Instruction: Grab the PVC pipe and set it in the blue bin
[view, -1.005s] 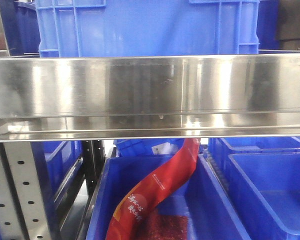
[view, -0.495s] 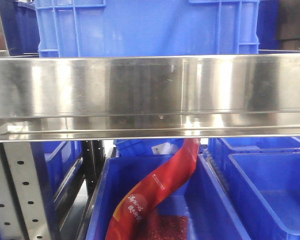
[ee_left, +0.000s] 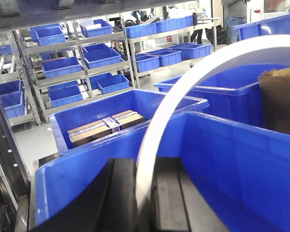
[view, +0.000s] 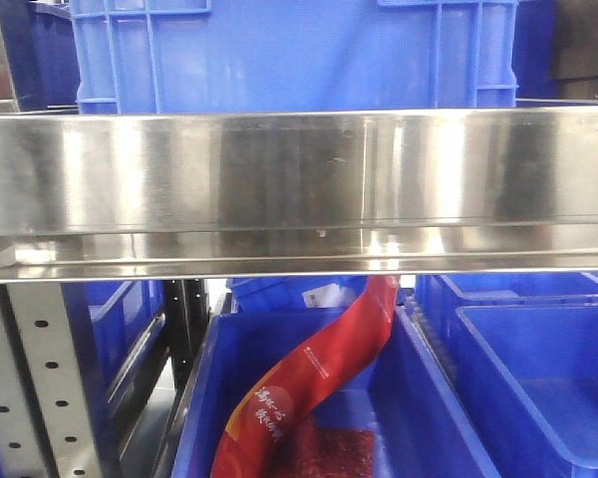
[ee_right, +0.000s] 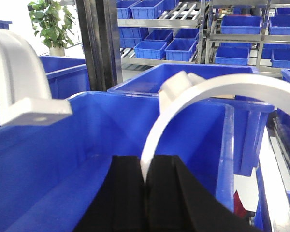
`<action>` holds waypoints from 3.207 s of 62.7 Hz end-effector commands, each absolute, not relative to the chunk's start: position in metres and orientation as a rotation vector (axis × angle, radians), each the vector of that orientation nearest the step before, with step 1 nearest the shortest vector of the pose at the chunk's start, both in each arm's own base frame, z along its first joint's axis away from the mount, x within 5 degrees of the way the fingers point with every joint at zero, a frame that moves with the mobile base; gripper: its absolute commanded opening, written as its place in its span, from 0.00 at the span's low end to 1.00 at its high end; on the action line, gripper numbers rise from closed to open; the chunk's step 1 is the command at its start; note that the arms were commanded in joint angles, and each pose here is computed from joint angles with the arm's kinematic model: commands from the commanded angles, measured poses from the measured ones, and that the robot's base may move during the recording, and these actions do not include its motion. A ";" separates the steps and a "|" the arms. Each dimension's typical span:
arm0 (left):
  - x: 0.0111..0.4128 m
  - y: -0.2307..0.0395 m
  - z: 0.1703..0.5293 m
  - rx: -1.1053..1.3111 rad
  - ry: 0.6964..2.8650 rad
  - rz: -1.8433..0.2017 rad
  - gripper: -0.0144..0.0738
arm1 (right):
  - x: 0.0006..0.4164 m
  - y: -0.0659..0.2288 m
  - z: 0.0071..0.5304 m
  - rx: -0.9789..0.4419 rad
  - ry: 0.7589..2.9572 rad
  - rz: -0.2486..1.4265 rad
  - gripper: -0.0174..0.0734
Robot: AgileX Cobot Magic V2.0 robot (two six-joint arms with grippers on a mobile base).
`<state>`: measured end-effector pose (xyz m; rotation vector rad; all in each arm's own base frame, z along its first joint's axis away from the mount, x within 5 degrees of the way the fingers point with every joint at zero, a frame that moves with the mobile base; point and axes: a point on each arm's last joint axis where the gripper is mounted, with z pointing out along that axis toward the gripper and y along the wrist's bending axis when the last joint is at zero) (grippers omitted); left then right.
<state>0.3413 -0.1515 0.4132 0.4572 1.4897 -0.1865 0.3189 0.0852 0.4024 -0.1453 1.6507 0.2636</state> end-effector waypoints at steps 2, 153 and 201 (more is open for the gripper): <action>0.343 -0.155 0.415 0.469 1.469 -0.181 0.04 | 0.322 0.086 0.404 -0.139 1.622 0.259 0.05; 0.253 -0.130 0.489 0.559 1.549 -0.189 0.04 | 0.213 0.073 0.478 -0.283 1.521 0.303 0.02; 0.159 -0.081 0.463 0.497 1.481 -0.230 0.04 | 0.159 0.057 0.487 -0.334 1.481 0.262 0.02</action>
